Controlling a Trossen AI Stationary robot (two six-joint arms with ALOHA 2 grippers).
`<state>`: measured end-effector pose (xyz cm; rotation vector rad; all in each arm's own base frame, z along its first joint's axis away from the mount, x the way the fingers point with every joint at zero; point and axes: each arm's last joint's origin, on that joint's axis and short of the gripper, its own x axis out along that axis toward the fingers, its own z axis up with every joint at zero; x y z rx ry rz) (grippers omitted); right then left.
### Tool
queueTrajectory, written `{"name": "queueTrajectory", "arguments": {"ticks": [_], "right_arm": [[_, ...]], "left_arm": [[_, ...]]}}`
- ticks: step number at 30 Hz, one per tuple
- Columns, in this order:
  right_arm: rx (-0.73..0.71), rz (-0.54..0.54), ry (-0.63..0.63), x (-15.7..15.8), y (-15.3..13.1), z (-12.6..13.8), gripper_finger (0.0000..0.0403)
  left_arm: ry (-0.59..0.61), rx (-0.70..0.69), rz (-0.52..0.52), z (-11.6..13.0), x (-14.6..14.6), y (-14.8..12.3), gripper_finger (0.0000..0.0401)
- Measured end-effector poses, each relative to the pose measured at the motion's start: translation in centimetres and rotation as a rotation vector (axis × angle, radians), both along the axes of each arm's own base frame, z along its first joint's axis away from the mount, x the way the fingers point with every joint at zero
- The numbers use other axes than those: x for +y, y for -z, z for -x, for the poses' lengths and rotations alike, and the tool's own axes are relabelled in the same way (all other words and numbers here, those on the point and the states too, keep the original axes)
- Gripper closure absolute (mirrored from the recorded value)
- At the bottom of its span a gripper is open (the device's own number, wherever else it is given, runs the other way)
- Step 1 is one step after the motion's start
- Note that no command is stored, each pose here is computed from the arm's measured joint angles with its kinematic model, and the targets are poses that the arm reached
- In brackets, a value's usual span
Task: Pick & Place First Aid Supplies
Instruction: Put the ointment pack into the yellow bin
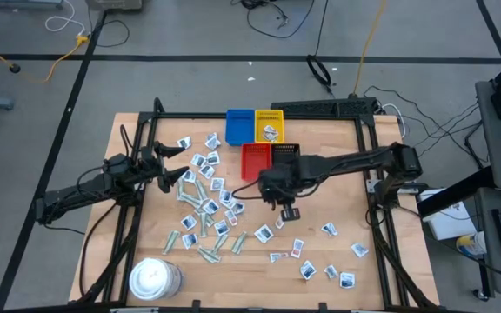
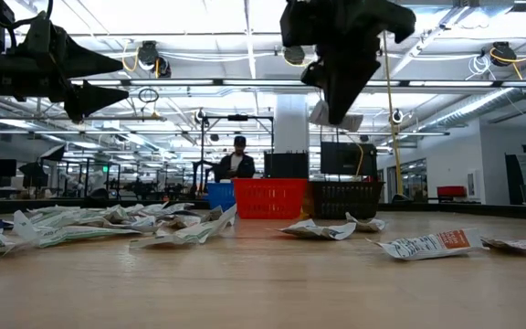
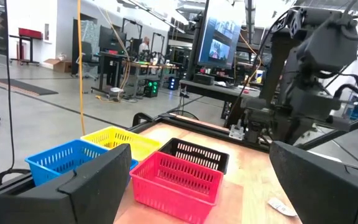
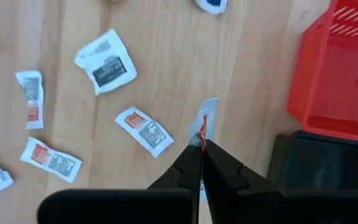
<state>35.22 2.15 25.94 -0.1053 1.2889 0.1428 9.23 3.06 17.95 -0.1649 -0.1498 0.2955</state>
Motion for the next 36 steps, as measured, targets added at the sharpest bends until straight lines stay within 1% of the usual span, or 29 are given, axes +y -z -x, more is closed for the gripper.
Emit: {"name": "queueTrajectory", "arguments": {"ticks": [4,8,15,20,25,29,33,36], "right_arm": [[0.008,0.002,0.027,-0.9,0.0,0.0,0.0401],[0.003,0.004,0.093,-3.2,0.0,0.0,0.0401],[-0.004,0.007,0.281,-9.7,0.0,0.7,0.0402],[-0.007,0.015,0.399,-14.4,0.0,2.1,0.0402],[-0.023,0.021,0.507,-18.2,-0.1,3.6,0.0402],[-0.022,0.029,0.558,-20.5,-0.1,4.8,0.0402],[-0.025,0.032,0.601,-21.9,-0.1,5.7,0.0402],[-0.057,0.055,0.574,-22.6,0.0,5.5,0.0402]], "left_arm": [[0.0,0.0,0.0,0.0,0.0,0.0,0.0011],[0.0,0.001,0.0,0.0,0.0,0.0,0.0011],[0.0,0.0,0.0,0.0,0.0,0.0,0.0011],[0.0,0.001,0.0,0.0,0.0,0.0,0.0011],[-0.001,0.0,0.0,0.0,0.0,0.0,0.0011],[-0.001,0.0,0.0,0.0,0.0,0.0,0.0011],[0.0,0.001,0.0,0.0,0.0,0.0,0.0011],[0.0,0.001,0.0,0.0,0.0,0.0,0.0011]]}}
